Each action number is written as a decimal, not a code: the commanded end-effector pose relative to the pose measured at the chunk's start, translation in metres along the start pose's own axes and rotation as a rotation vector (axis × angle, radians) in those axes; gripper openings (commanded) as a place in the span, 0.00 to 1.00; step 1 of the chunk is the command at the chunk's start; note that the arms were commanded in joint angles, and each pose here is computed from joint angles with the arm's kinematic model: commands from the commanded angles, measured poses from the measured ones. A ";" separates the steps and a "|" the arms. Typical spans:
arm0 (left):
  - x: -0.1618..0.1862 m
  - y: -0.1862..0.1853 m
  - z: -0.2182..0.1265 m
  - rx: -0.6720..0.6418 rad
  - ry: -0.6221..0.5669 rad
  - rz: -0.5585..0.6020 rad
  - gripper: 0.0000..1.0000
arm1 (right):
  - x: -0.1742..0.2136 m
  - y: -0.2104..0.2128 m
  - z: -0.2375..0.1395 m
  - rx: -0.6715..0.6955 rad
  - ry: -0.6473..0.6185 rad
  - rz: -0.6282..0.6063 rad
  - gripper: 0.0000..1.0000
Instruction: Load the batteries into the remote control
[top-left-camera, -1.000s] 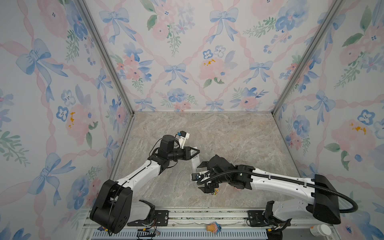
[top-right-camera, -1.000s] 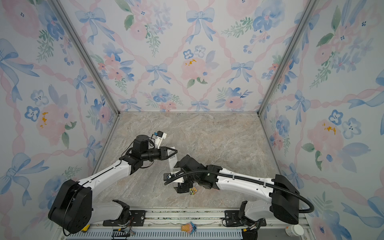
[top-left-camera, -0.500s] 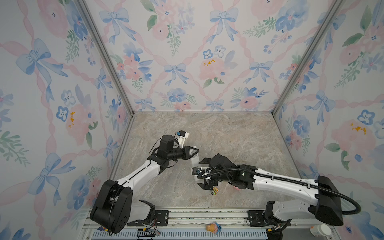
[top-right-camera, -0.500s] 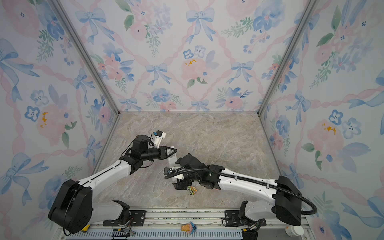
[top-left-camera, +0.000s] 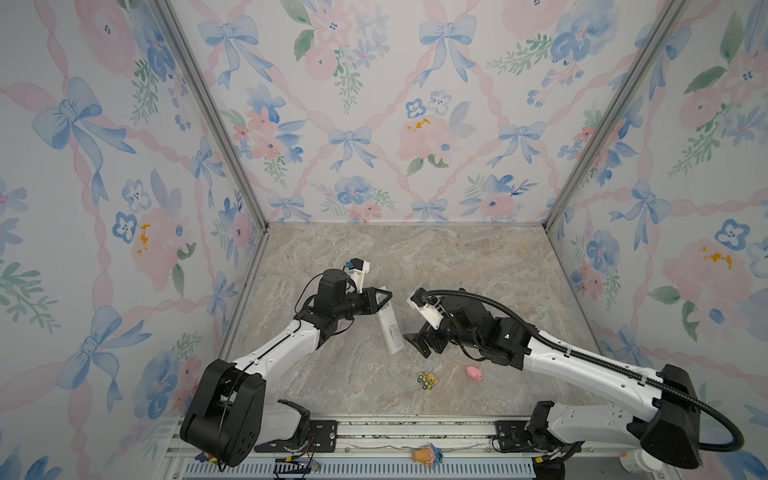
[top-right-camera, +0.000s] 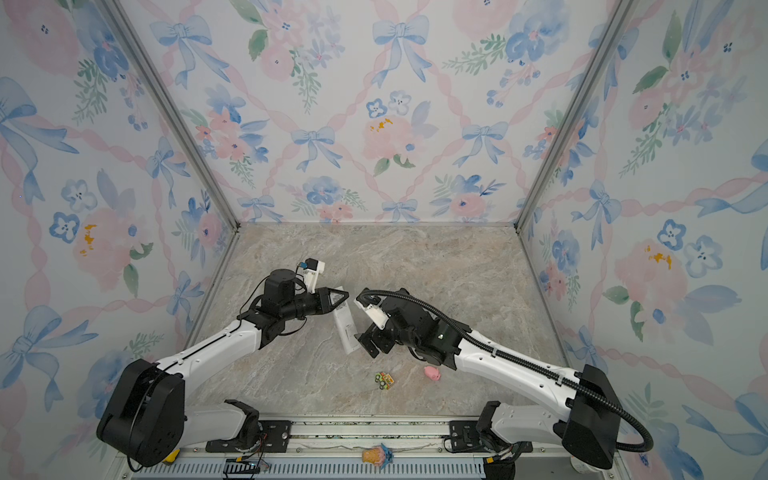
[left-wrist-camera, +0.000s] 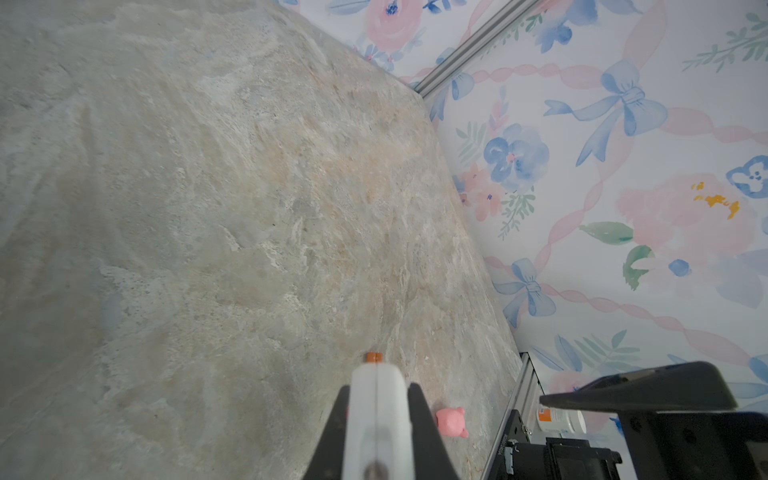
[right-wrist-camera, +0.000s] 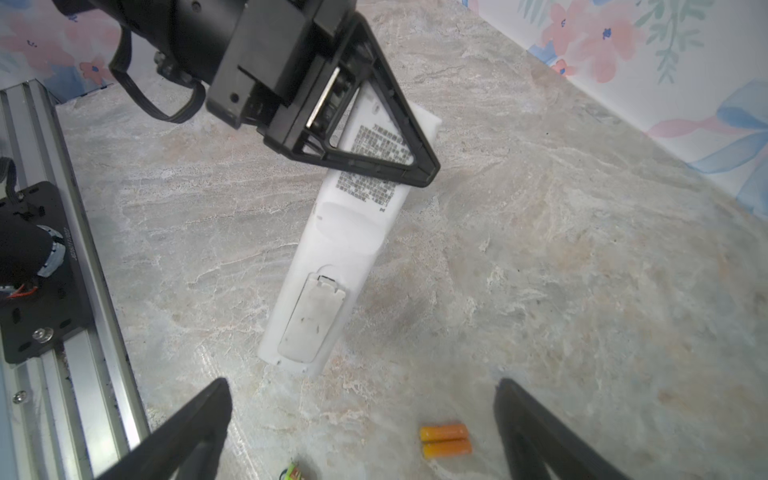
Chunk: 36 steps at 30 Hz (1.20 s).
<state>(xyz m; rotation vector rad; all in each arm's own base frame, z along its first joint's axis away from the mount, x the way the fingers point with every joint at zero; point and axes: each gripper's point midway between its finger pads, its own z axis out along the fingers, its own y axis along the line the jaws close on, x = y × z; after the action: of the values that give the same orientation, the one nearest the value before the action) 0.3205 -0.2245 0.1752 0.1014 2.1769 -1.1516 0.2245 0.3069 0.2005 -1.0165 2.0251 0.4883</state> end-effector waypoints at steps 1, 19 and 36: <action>-0.014 0.002 -0.003 -0.018 -0.069 -0.008 0.00 | 0.007 -0.002 0.008 -0.018 0.031 0.138 0.99; -0.013 0.010 -0.004 -0.067 -0.137 -0.035 0.00 | -0.002 0.003 0.065 -0.118 0.015 0.310 0.91; -0.009 0.012 0.000 -0.075 -0.125 -0.034 0.00 | 0.000 0.012 0.089 -0.178 0.026 0.338 0.66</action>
<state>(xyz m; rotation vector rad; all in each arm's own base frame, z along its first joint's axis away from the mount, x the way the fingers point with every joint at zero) 0.3310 -0.2132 0.1699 -0.0433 2.1378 -1.0567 0.2512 0.3613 0.1341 -0.7980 2.2543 0.8127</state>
